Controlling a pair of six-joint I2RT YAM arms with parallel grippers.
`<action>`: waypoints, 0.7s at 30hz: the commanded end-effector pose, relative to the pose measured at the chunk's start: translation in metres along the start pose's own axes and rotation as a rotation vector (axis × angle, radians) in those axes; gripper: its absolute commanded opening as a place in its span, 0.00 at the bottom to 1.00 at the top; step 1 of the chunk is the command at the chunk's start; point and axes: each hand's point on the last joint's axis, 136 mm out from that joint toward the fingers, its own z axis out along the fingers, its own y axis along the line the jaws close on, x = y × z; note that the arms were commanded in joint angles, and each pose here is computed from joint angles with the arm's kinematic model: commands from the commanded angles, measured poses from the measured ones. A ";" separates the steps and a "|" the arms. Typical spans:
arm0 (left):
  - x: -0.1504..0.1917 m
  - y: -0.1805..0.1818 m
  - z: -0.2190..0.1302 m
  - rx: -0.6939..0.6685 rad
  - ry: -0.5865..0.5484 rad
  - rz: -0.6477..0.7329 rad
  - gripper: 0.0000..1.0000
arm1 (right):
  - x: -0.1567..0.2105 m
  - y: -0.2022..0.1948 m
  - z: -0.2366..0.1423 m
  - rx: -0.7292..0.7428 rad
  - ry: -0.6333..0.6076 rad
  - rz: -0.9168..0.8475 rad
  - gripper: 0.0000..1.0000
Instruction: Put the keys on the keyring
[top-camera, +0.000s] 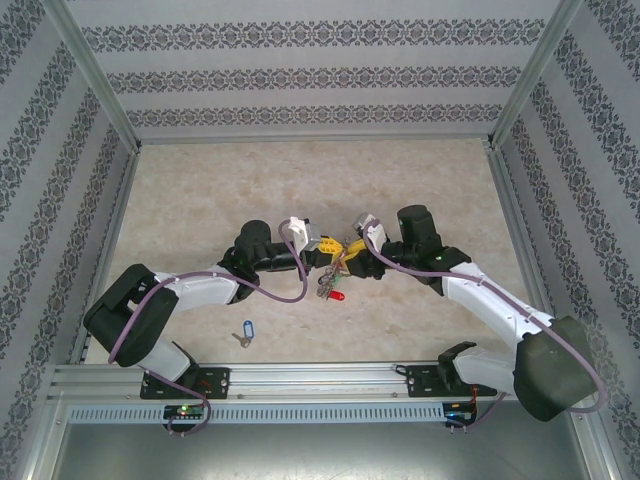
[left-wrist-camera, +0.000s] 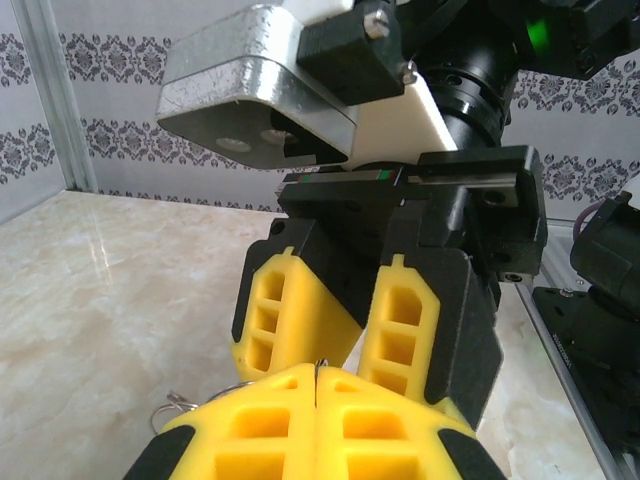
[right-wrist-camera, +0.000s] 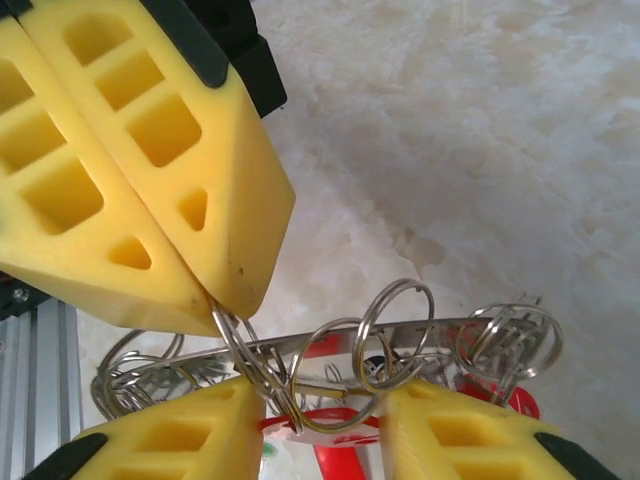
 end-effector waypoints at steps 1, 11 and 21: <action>-0.034 -0.004 0.001 0.025 -0.091 0.061 0.00 | 0.005 -0.003 0.005 0.011 0.003 -0.028 0.19; -0.032 -0.003 0.000 0.012 -0.100 0.054 0.00 | 0.021 -0.007 0.000 0.062 0.067 -0.010 0.11; -0.029 -0.001 0.001 0.007 -0.087 0.057 0.00 | 0.000 0.002 -0.022 0.119 0.010 -0.068 0.15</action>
